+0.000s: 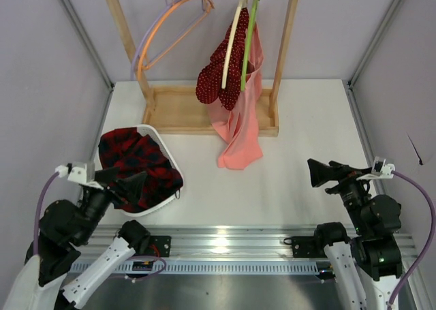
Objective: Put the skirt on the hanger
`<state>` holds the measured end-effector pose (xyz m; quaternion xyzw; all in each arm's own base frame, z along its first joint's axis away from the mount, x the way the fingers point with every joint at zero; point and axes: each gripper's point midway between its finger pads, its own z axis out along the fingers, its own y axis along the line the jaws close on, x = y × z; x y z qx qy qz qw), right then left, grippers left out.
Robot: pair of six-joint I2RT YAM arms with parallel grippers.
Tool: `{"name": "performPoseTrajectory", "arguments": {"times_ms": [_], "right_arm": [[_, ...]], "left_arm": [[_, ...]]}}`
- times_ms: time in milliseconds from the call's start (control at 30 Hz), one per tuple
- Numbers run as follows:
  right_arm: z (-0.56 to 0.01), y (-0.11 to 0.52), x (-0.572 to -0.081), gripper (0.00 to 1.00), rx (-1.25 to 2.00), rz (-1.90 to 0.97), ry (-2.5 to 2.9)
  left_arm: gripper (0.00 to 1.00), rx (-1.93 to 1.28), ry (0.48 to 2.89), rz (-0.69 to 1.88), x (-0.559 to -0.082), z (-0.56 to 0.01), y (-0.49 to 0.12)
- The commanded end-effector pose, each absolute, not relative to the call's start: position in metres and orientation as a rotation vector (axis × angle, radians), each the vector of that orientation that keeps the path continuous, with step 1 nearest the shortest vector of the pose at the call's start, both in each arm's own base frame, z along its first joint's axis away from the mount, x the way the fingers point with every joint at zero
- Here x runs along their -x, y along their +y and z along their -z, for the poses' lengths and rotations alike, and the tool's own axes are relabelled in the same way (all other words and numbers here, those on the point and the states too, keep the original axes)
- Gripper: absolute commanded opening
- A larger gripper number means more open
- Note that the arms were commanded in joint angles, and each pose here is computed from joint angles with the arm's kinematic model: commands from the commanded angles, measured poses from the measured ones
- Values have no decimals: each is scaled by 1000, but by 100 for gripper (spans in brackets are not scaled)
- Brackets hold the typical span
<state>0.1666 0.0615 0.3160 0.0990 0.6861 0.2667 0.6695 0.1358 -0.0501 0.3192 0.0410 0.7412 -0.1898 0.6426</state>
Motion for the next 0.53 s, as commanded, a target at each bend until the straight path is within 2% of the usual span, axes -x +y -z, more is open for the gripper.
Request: {"name": "performPoseTrajectory", "arguments": {"times_ms": [0, 500], "right_arm": [[-311, 65, -165, 99, -245, -652, 1532], [-317, 62, -166, 99, -236, -613, 1553]], "left_arm": [[99, 33, 1584, 467, -131, -330, -34], [99, 61, 1651, 430, -144, -318, -39]]}}
